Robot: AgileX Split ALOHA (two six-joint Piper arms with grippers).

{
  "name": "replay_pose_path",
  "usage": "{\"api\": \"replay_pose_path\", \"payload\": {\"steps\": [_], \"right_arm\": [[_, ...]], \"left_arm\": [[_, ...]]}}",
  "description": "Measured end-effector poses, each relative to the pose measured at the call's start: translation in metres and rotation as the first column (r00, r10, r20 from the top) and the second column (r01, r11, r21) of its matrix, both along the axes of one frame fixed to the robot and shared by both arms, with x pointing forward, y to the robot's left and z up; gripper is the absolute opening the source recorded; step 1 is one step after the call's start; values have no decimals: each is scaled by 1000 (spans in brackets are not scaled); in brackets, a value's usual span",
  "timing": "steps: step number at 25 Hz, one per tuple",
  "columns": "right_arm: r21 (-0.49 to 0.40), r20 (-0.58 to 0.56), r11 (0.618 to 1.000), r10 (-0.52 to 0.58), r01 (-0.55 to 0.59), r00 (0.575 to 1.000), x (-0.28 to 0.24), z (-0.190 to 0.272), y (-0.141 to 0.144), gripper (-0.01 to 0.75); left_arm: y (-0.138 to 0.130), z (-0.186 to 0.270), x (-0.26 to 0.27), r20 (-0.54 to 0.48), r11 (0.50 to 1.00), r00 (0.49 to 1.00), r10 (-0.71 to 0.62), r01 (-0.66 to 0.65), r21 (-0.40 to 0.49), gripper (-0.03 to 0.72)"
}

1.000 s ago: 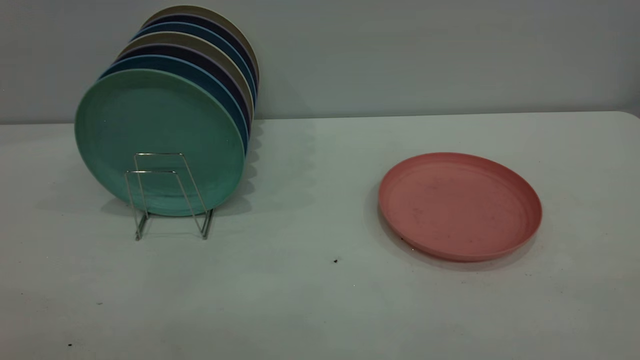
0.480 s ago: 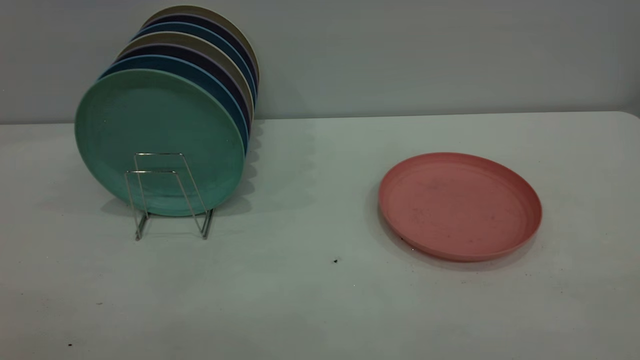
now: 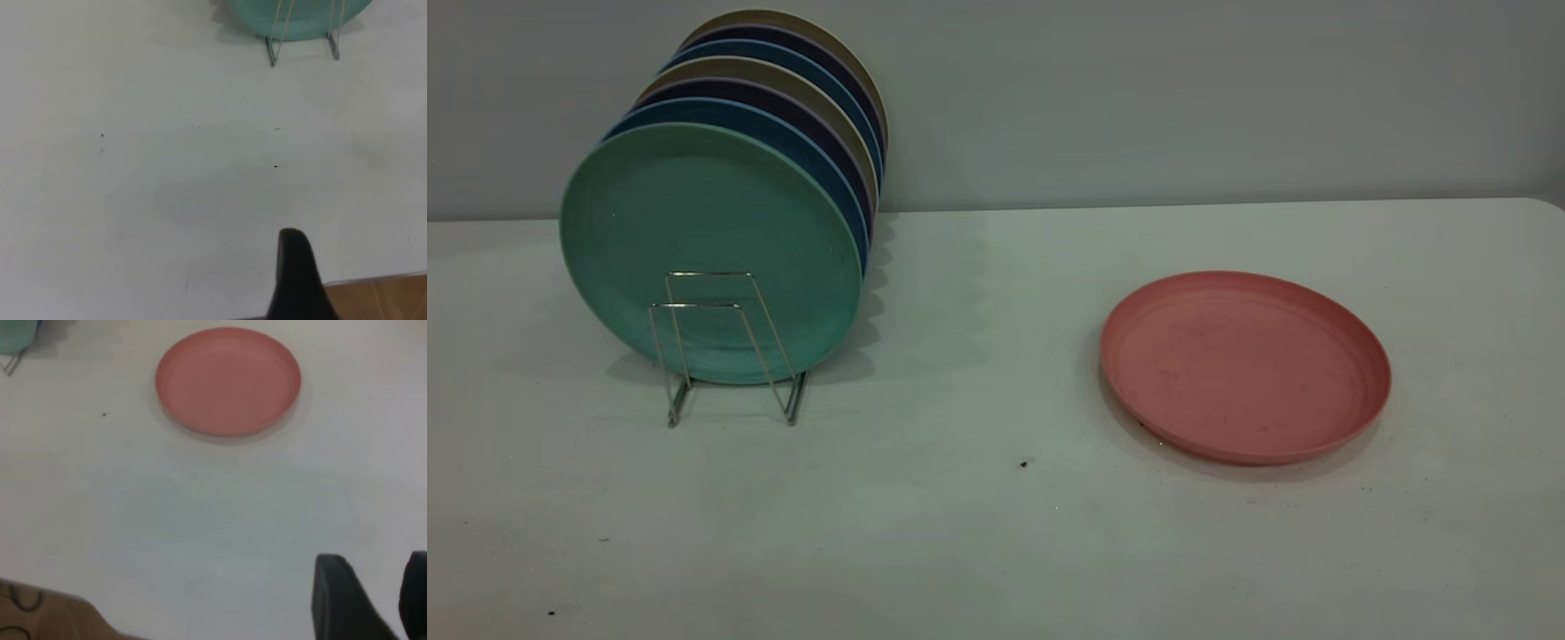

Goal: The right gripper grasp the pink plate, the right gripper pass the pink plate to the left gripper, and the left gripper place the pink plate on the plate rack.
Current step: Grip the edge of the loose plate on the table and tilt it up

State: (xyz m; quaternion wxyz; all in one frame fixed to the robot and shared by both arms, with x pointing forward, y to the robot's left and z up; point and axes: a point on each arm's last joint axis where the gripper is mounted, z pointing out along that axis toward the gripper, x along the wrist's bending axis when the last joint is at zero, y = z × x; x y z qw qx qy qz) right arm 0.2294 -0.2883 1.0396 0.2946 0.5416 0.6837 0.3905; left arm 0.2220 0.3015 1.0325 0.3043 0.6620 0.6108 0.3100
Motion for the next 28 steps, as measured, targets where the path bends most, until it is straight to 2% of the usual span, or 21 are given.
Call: {"api": "replay_pose_path", "payload": {"steps": [8, 17, 20, 23, 25, 28], "right_arm": [[3, 0, 1000, 2, -2, 1000, 0, 0, 0, 241], [51, 6, 999, 5, -5, 1000, 5, 8, 3, 247], [58, 54, 998, 7, -10, 998, 23, 27, 5, 293], [51, 86, 999, -1, -4, 996, 49, 43, 7, 379], [44, 45, 999, -5, 3, 999, 72, 49, 9, 431], [40, -65, 999, -9, 12, 998, 113, 51, 14, 483]], "left_arm": [[0, 0, 0, 0, 1000, 1000, 0, 0, 0, 515], [-2, 13, 5, 13, 1000, 1000, -5, 5, -31, 515], [-3, 41, 21, 60, 999, 998, 3, 0, -40, 523], [-3, 71, 55, 68, 999, 998, 1, 1, -39, 540], [-4, 89, 81, 60, 1000, 998, -8, 9, -26, 546], [-6, 104, 125, -8, 999, 999, -37, 37, -2, 550]]}}
